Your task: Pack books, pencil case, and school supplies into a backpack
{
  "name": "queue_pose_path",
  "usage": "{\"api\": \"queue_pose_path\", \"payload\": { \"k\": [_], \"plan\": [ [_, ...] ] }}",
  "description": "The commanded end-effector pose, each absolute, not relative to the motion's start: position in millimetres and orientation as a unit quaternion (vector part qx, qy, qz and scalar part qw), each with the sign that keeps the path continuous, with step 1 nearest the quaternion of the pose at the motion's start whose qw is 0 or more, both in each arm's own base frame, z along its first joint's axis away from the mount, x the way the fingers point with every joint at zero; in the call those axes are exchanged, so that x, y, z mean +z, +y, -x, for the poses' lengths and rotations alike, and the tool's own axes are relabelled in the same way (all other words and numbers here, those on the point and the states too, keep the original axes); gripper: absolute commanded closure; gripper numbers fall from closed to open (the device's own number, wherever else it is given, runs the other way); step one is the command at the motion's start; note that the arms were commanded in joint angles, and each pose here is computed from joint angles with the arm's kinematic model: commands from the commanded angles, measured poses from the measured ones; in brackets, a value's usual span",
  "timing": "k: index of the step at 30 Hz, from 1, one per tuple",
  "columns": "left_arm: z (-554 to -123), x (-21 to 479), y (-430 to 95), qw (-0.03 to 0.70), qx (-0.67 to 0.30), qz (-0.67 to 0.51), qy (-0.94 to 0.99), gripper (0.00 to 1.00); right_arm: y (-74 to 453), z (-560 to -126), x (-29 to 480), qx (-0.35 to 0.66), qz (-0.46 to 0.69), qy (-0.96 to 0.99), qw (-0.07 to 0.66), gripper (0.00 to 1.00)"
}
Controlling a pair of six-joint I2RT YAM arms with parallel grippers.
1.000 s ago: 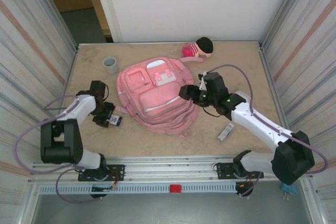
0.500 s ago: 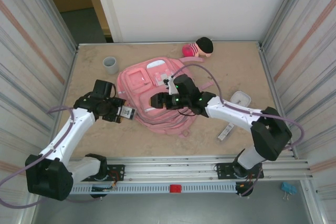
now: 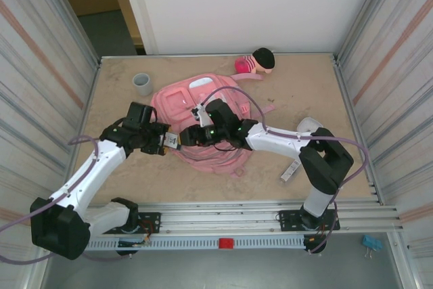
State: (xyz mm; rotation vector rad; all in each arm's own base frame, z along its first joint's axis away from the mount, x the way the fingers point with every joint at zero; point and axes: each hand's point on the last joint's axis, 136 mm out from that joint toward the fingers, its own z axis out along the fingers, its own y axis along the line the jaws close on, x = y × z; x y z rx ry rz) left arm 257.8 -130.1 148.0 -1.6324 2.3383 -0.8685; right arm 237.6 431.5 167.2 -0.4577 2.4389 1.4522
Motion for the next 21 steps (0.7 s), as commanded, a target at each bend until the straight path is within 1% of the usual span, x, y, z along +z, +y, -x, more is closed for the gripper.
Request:
{"api": "queue_pose_path", "payload": {
  "k": [1,4,7,11,13,15,17,19,21],
  "plan": [
    [-264.8,166.1,-137.2,0.088,-0.316,0.545,0.771,0.46,441.6,-238.2,179.3,0.519,0.164,0.828,0.136,0.66],
    [-266.0,167.9,-140.0,0.089,-0.32,0.543,0.771,0.46,439.2,-238.9,178.8,0.515,0.162,0.83,0.14,0.77],
    [-266.2,169.3,-142.3,0.088,-0.323,0.54,0.772,0.46,434.9,-241.2,180.2,0.512,0.156,0.831,0.148,0.84],
    [-266.6,169.7,-143.1,0.091,-0.322,0.535,0.776,0.43,424.3,-246.7,184.5,0.509,0.146,0.832,0.164,0.88],
    [-267.8,170.9,-142.2,0.101,-0.317,0.524,0.784,0.36,414.6,-250.8,186.5,0.508,0.136,0.833,0.172,0.89],
    [-269.9,176.6,-137.5,0.13,-0.295,0.498,0.805,0.25,398.8,-256.7,188.6,0.505,0.122,0.835,0.181,0.89],
    [-272.4,185.5,-131.1,0.171,-0.256,0.451,0.838,0.2,375.4,-267.3,191.3,0.502,0.099,0.837,0.193,0.89],
    [-276.3,197.3,-125.1,0.219,-0.203,0.388,0.872,0.19,348.9,-273.9,192.9,0.497,0.076,0.84,0.203,0.89],
    [-283.0,209.6,-125.6,0.267,-0.147,0.3,0.904,0.21,312.7,-284.6,195.3,0.492,0.044,0.842,0.216,0.89]
  ]
}}
